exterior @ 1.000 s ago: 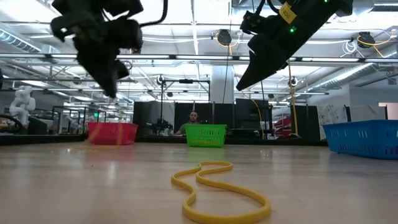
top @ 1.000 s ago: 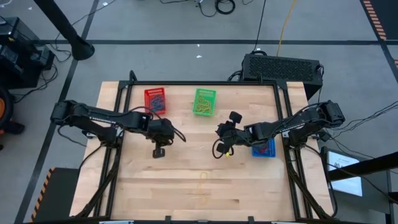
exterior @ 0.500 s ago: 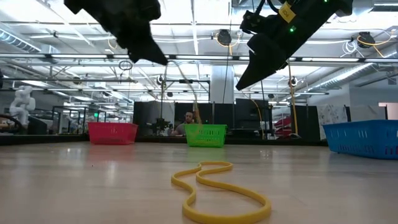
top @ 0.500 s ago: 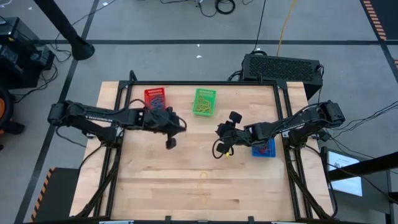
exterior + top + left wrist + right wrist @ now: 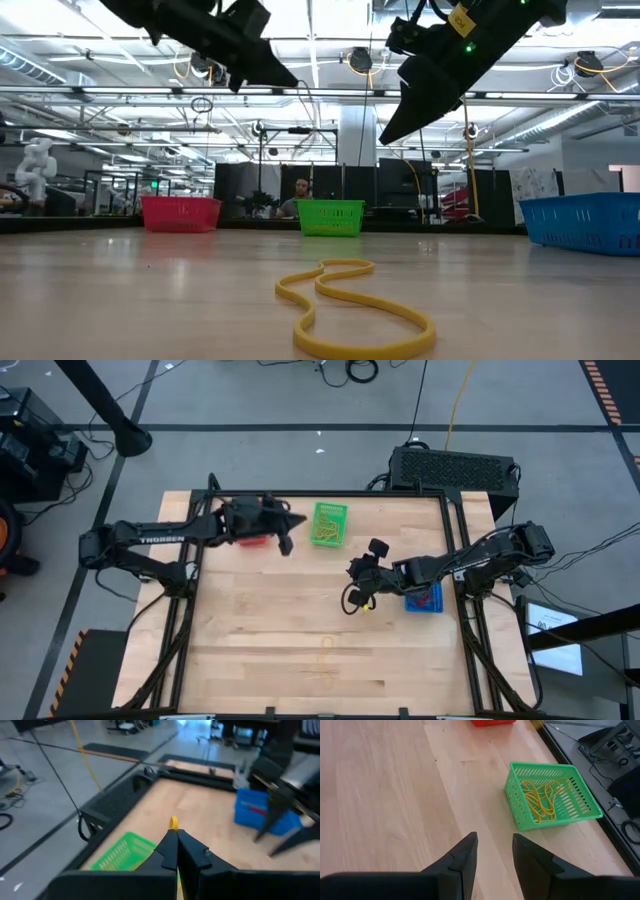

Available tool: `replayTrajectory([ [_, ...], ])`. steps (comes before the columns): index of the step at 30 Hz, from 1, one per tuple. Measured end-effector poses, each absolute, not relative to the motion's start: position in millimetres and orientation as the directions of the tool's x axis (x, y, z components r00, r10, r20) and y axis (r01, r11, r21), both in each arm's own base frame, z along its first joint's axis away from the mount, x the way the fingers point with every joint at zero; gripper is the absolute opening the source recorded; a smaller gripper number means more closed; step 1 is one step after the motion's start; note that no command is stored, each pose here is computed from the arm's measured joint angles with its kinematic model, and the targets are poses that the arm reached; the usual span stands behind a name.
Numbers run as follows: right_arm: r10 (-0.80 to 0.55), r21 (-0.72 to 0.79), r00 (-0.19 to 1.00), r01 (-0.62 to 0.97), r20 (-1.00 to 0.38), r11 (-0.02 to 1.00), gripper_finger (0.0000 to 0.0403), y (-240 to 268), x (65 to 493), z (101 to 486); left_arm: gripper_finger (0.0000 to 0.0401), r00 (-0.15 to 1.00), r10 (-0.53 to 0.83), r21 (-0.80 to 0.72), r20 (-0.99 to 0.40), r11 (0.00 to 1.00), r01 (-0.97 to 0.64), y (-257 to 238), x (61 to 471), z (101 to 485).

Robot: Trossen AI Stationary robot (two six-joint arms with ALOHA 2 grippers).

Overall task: Sort rubber bands into baskets
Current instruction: Put the yellow rubber band into the green bin

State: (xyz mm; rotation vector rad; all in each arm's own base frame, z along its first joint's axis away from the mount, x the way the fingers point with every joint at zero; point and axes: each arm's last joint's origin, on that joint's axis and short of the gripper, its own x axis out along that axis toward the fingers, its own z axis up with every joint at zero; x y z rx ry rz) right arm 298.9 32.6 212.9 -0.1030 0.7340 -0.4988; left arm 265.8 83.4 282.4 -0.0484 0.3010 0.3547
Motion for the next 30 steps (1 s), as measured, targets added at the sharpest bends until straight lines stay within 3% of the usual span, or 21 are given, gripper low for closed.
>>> replayTrajectory([
  [7, -0.482, -0.271, 0.625, 0.406, -0.614, 0.873, 0.0116, 28.8, 299.3, 213.0, 0.0000, 0.892, 0.340, -0.026, -0.297, 0.931, -0.363, 111.9, 276.4, 265.7],
  [16, -0.612, -0.345, 0.568, 0.512, -0.550, 0.786, 0.0116, 13.6, 299.6, 215.2, 0.0000, 0.867, 0.368, -0.032, -0.337, 0.915, -0.401, 134.4, 295.2, 230.4],
  [30, -0.641, -0.347, 0.540, 0.551, -0.545, 0.759, 0.0116, -3.8, 300.8, 216.0, 0.0000, 0.855, 0.348, -0.095, -0.384, 0.906, -0.412, 162.8, 330.2, 202.0],
])
